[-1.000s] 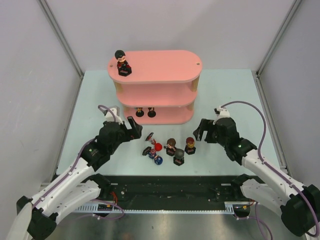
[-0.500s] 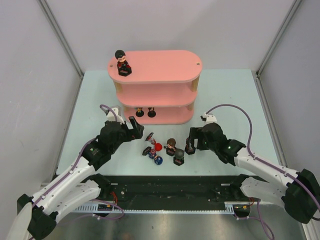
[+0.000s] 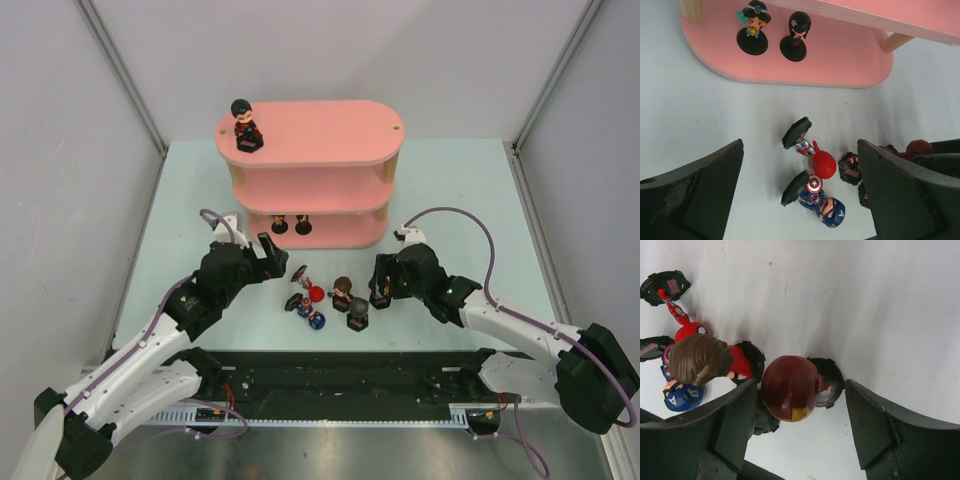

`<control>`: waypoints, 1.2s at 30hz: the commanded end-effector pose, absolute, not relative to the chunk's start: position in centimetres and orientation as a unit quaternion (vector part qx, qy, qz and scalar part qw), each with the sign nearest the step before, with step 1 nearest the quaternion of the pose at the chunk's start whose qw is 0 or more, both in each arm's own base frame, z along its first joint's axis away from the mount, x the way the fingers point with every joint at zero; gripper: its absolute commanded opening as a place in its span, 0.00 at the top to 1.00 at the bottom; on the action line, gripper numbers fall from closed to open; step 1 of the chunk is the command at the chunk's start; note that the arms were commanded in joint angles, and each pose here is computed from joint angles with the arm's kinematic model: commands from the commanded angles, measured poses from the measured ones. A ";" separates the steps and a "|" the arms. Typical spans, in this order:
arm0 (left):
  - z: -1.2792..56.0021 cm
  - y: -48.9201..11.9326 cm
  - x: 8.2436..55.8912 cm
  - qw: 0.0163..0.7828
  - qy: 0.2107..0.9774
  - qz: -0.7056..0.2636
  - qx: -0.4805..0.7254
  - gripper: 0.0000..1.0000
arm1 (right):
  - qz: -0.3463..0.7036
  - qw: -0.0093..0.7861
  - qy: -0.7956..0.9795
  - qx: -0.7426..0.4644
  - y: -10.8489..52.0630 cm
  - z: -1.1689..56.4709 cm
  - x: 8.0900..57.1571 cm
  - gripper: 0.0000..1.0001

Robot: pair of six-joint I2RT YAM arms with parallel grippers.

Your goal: Place and organize the plastic toys onto the shelf

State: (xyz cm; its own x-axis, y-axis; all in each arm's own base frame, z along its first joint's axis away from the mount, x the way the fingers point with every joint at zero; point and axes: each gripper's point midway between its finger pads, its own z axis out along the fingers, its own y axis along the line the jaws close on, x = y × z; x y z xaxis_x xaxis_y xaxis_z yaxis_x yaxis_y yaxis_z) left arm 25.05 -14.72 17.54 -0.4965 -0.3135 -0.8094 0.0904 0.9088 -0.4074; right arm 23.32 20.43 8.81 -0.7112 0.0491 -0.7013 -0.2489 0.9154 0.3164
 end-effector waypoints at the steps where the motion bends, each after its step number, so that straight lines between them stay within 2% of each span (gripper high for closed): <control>1: 19.0 -15.3 25.3 0.510 0.829 -0.221 -0.066 0.00 | 0.217 0.389 0.893 -0.066 21.4 9.8 24.2 0.26; 12: 18.5 -15.2 25.1 0.507 0.831 -0.220 -0.071 0.00 | 0.228 0.369 0.898 -0.074 21.4 9.2 24.0 0.45; 13: 18.6 -15.1 25.1 0.507 0.830 -0.220 -0.072 0.00 | 0.230 0.367 0.898 -0.075 21.5 9.2 24.0 0.49; 15: 18.5 -15.1 25.2 0.507 0.831 -0.219 -0.072 0.00 | 0.233 0.364 0.899 -0.076 21.7 9.0 24.0 0.49; 21: 18.4 -15.1 25.2 0.505 0.832 -0.219 -0.073 0.00 | 0.238 0.363 0.897 -0.081 21.8 9.1 23.9 0.66; 30: 18.2 -15.3 25.2 0.502 0.833 -0.220 -0.073 0.00 | 0.233 0.379 0.892 -0.076 21.1 10.2 24.0 1.00; 36: 18.4 -15.1 25.2 0.504 0.832 -0.218 -0.075 0.00 | 0.249 0.419 0.871 -0.065 20.4 13.4 24.7 1.00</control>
State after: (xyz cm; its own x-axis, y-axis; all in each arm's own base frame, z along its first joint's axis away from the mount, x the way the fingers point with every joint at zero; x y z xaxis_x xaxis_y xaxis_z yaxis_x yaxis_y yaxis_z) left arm 25.06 -14.74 17.48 -0.4982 -0.3159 -0.8075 0.0875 0.9082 -0.4093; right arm 23.55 20.60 9.84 -0.7084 0.0470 -0.7042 -0.3008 0.8826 0.3614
